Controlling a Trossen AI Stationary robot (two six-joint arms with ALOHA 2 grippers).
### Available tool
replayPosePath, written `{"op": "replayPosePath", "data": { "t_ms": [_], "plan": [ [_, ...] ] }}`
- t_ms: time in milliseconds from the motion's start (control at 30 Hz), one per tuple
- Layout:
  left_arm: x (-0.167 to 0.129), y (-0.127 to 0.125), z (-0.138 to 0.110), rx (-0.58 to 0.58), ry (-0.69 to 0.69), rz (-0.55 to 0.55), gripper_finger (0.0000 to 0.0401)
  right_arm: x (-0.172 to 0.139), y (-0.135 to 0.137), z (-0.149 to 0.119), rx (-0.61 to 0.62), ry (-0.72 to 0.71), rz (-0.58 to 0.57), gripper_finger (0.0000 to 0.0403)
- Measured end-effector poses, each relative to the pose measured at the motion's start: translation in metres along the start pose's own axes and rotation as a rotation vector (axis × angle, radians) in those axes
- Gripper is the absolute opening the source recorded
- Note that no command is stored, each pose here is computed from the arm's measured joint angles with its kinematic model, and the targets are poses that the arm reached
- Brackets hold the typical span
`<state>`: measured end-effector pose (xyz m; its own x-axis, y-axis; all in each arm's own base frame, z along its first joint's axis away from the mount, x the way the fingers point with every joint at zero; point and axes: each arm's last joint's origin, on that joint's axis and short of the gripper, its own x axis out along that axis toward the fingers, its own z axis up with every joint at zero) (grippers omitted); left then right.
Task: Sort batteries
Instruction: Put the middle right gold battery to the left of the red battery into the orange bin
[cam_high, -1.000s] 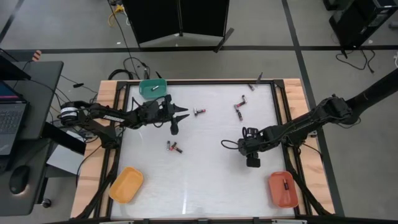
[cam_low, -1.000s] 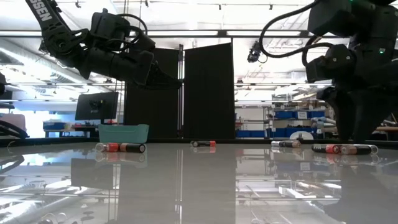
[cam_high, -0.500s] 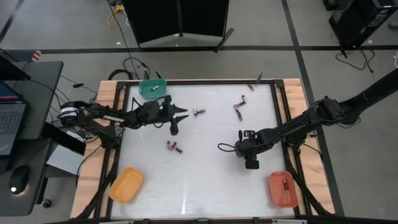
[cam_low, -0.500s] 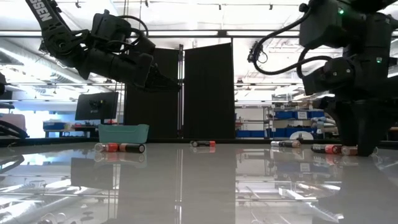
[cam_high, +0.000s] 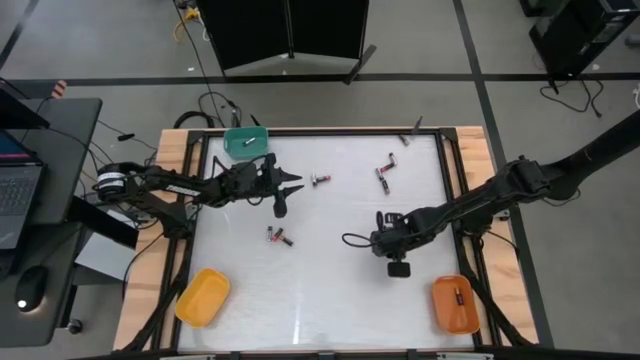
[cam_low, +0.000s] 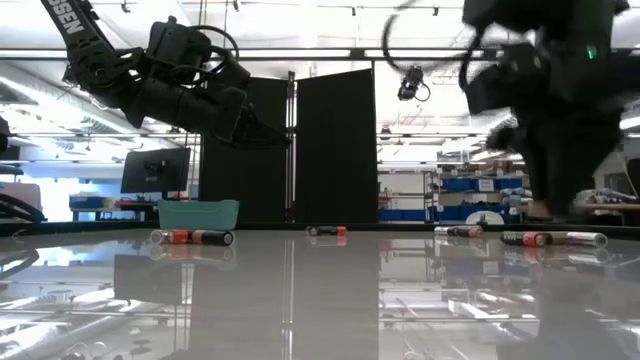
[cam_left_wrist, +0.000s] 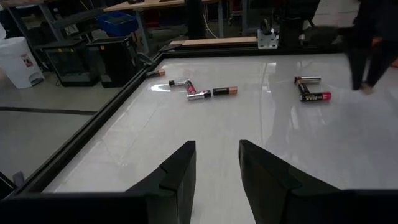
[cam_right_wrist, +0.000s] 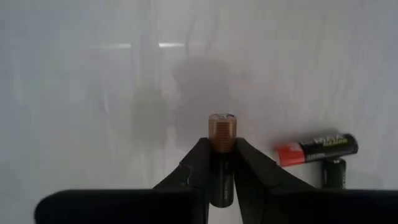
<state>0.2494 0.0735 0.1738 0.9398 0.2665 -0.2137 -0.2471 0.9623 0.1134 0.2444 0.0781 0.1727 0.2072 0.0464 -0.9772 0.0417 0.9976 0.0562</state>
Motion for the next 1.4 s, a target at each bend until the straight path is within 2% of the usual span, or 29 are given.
{"op": "replayPosePath", "data": {
  "t_ms": [233,333,500,800,900,1000,1167,1233,1400],
  "plan": [
    [0.0,0.0,0.0,0.001,0.002,-0.001,0.0131,-0.038,0.033,0.017,0.158,-0.009,0.125,0.0055],
    [0.0,0.0,0.0,0.0,0.001,0.0,0.0131,-0.055,0.047,0.019,0.317,0.046,0.207,0.0055],
    [0.0,0.0,0.0,0.0,0.0,0.0,0.0131,-0.069,0.072,0.006,0.576,0.198,0.252,0.0055],
    [0.0,0.0,0.0,0.0,0.0,0.0,0.0131,-0.074,0.119,-0.04,0.898,0.363,0.149,0.0055],
    [0.0,0.0,0.0,-0.016,0.0,0.0,0.0131,-0.073,0.126,-0.06,1.012,0.4,0.052,0.0055],
    [0.0,0.0,0.0,-0.019,0.0,0.0,0.0131,-0.062,0.127,-0.076,1.116,0.417,-0.038,0.0055],
    [0.0,0.0,0.0,-0.022,-0.001,0.0,0.0131,-0.035,0.119,-0.093,1.279,0.429,-0.122,0.0055],
    [0.0,0.0,0.0,-0.026,-0.001,0.0,0.0131,-0.024,0.117,-0.098,1.336,0.44,-0.123,0.0055],
    [0.0,0.0,0.0,-0.039,-0.001,0.0,0.0131,-0.001,0.106,-0.11,1.372,0.453,-0.136,0.0055]
  ]
}}
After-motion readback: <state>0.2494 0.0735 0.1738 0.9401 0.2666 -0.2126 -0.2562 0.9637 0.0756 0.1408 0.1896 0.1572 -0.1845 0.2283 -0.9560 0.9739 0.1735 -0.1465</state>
